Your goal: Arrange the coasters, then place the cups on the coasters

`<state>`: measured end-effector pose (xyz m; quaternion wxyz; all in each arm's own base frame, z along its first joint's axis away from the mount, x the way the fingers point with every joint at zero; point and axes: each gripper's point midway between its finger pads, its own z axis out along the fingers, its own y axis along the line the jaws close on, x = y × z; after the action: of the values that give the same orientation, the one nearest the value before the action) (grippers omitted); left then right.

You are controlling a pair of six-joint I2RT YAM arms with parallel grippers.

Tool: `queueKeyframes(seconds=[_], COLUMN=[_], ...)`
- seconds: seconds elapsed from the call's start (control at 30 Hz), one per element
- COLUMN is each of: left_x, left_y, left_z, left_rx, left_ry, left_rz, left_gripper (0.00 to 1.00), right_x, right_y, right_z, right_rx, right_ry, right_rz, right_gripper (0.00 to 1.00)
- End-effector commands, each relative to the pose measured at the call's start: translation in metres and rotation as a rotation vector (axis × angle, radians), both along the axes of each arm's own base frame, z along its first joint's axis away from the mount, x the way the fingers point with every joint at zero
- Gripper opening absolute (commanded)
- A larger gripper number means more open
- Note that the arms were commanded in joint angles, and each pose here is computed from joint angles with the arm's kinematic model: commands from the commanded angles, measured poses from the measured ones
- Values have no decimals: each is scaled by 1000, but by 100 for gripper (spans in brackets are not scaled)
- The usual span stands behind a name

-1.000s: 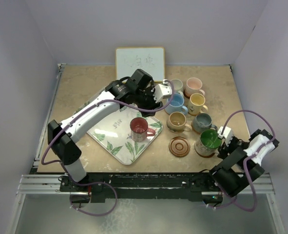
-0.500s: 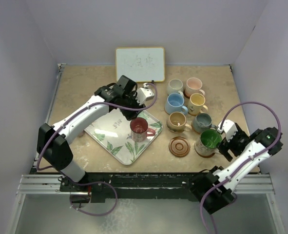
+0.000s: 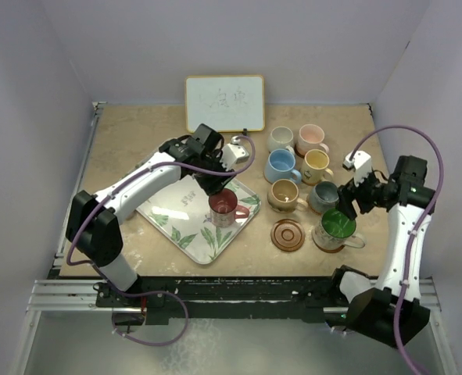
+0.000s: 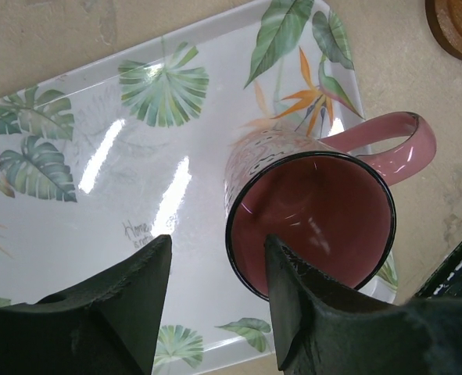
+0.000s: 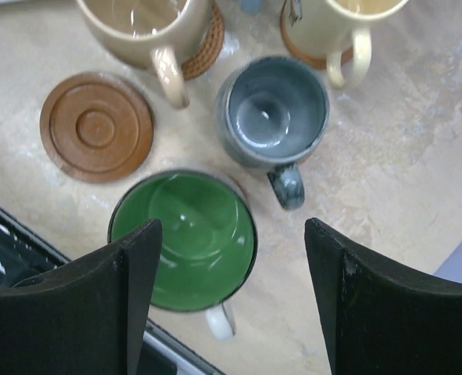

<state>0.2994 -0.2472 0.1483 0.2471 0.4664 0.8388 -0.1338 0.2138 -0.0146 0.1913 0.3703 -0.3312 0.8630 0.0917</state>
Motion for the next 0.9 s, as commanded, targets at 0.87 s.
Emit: queueKeyframes(seconds=[0.87], left_x=[-13], left_y=[-20], left_z=[-24], left_rx=[-61], left_ry=[57], left_rz=[-110], left_gripper=[11], right_x=[80], right_y=[42], right_z=[30], right_rx=[128], right_ry=[-123], right_rz=[-151], right_gripper=[69])
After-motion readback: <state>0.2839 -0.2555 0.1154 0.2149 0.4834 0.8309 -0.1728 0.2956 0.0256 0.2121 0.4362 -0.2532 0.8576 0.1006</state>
